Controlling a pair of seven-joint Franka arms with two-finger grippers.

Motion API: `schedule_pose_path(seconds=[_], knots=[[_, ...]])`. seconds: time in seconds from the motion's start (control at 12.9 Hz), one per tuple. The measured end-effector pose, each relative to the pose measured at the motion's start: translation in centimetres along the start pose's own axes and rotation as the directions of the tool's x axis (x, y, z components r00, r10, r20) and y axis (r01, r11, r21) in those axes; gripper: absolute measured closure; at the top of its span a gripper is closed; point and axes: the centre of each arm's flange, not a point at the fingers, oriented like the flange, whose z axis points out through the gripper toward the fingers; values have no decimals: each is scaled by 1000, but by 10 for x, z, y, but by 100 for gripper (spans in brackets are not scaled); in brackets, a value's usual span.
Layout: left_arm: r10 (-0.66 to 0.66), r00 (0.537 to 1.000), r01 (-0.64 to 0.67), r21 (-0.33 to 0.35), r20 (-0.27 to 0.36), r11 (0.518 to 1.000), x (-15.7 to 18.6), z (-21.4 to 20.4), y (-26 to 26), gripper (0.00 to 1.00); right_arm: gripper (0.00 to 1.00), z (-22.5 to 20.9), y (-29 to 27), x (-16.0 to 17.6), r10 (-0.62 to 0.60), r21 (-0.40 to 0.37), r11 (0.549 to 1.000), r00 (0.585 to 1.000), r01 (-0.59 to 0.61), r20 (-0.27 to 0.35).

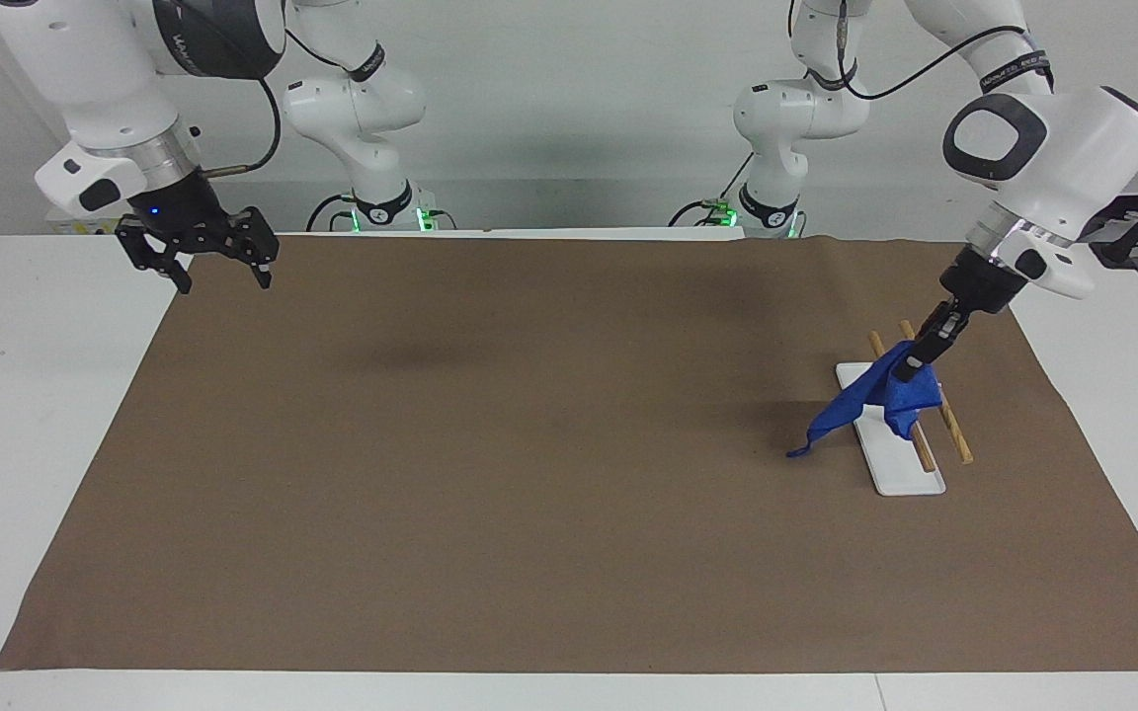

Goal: Right arm passes towel to left arm to hang
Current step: 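Open the right gripper and withdraw it while the left gripper holds the towel, then drape the towel over the wooden rods with the left gripper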

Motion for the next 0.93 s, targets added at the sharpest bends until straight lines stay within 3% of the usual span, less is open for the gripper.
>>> schedule_pose_path(seconds=[0.23,0.46,0.93], knots=[[-45,999,45,1,-27,999,11,6,-18,97,1,10,20,-3,-6,-1,1000,1000,6,12],[-73,995,72,-19,-71,997,25,-2,-28,97,1,12,40,-11,-13,8,1000,997,13,70],[131,984,-134,-15,-123,991,44,-20,-37,97,1,0,34,-12,-17,12,1000,994,16,104]])
